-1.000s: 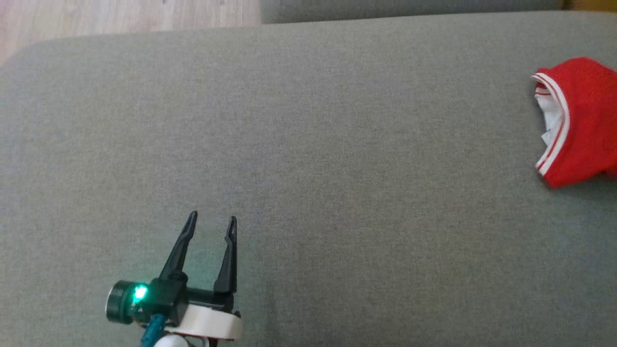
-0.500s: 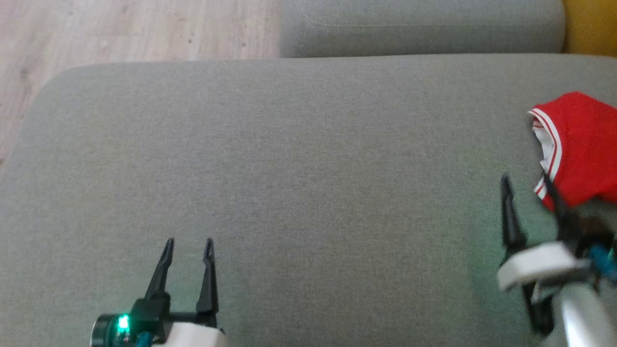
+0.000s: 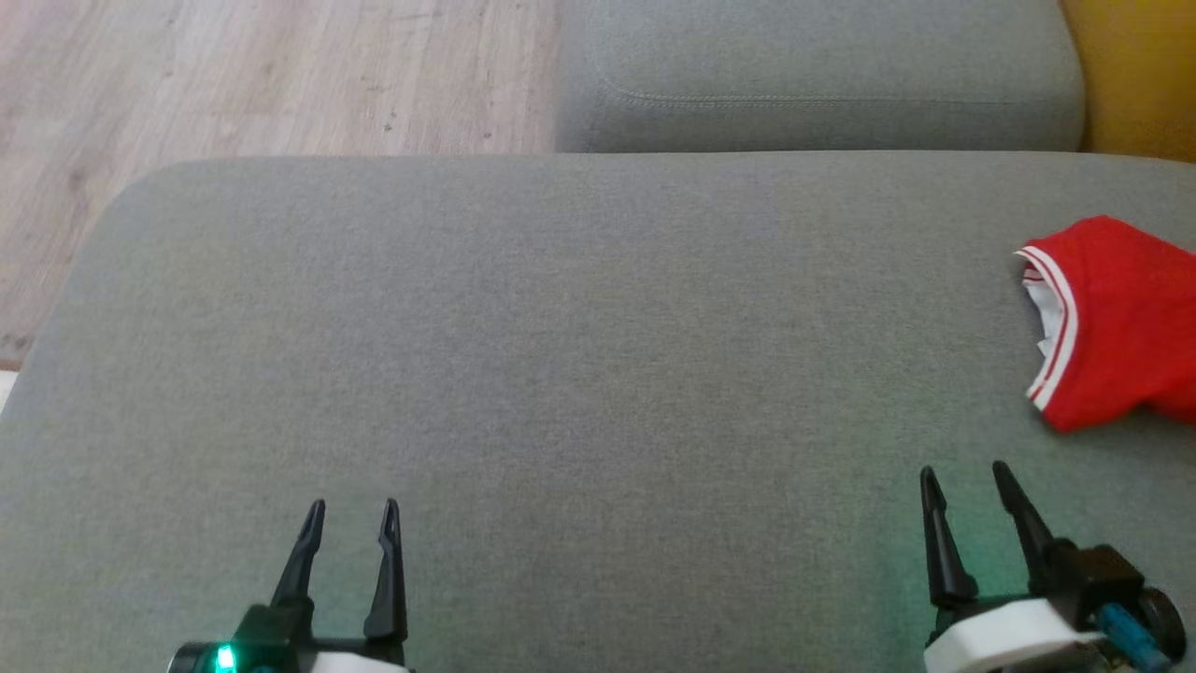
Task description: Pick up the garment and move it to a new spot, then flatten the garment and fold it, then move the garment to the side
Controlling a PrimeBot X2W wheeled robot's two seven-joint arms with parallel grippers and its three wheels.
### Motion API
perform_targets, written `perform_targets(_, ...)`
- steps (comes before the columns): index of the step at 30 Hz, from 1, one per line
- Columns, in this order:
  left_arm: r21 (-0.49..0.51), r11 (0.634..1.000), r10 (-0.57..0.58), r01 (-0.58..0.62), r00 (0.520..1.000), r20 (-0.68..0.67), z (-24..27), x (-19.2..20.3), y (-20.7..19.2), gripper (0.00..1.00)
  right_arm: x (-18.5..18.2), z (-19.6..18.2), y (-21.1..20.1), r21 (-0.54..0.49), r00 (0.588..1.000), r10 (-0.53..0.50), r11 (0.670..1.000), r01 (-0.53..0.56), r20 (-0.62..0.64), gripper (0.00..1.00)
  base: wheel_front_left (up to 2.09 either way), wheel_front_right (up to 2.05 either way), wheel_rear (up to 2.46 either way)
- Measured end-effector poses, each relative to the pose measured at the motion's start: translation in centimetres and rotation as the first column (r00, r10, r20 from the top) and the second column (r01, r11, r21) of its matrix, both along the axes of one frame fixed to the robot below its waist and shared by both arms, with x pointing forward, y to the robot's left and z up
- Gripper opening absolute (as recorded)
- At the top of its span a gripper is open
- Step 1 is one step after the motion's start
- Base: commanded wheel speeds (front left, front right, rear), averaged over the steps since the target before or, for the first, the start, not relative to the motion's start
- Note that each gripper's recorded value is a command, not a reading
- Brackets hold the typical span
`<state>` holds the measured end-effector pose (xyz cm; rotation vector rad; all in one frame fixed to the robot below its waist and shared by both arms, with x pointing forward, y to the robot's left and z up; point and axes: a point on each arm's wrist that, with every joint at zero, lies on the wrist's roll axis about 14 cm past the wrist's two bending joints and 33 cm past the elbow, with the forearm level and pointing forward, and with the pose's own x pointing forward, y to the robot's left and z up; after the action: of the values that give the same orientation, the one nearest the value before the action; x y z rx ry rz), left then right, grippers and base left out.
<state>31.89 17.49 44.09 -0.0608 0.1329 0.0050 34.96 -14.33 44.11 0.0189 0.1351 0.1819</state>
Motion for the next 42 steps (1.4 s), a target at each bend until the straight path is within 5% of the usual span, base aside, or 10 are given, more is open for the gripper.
perform_targets(5, -0.012, 0.999, -0.038, 0.038, 0.999, -0.003, -0.2, -0.2, -0.8, 1.00, -1.2, 0.1, -0.1, 0.036, 1.000, -0.012, 0.999, 0.012, -0.002, 1.00, 0.00, 0.00, 0.00)
perform_targets(6, -0.013, 0.999, -0.045, 0.045, 0.999, -0.006, -0.2, -0.1, -1.0, 0.00, -1.4, 0.0, -0.1, 0.039, 1.000, -0.015, 0.999, 0.015, -0.005, 0.00, 0.00, 0.00, 0.00)
perform_targets(10, -0.026, 0.999, -0.045, 0.043, 0.995, -0.095, -2.7, -1.5, -1.2, 0.00, -3.1, -2.8, -0.4, 0.036, 0.994, -0.024, 0.999, 0.028, -0.102, 0.00, 0.00, 0.00, 0.00)
perform_targets(24, -0.178, 0.984, 0.004, -0.027, 0.992, -0.129, -3.1, -1.3, -0.7, 0.00, -3.2, -3.1, -1.3, 0.185, 0.984, -0.091, 0.976, 0.119, -0.152, 0.00, 0.00, 0.00, 0.00)
perform_targets(42, -0.365, 0.925, 0.058, -0.109, 0.987, -0.148, -2.7, -0.3, 0.1, 0.00, -2.4, -2.5, -2.3, 0.373, 0.969, -0.158, 0.901, 0.220, -0.189, 0.00, 0.00, 0.00, 0.00)
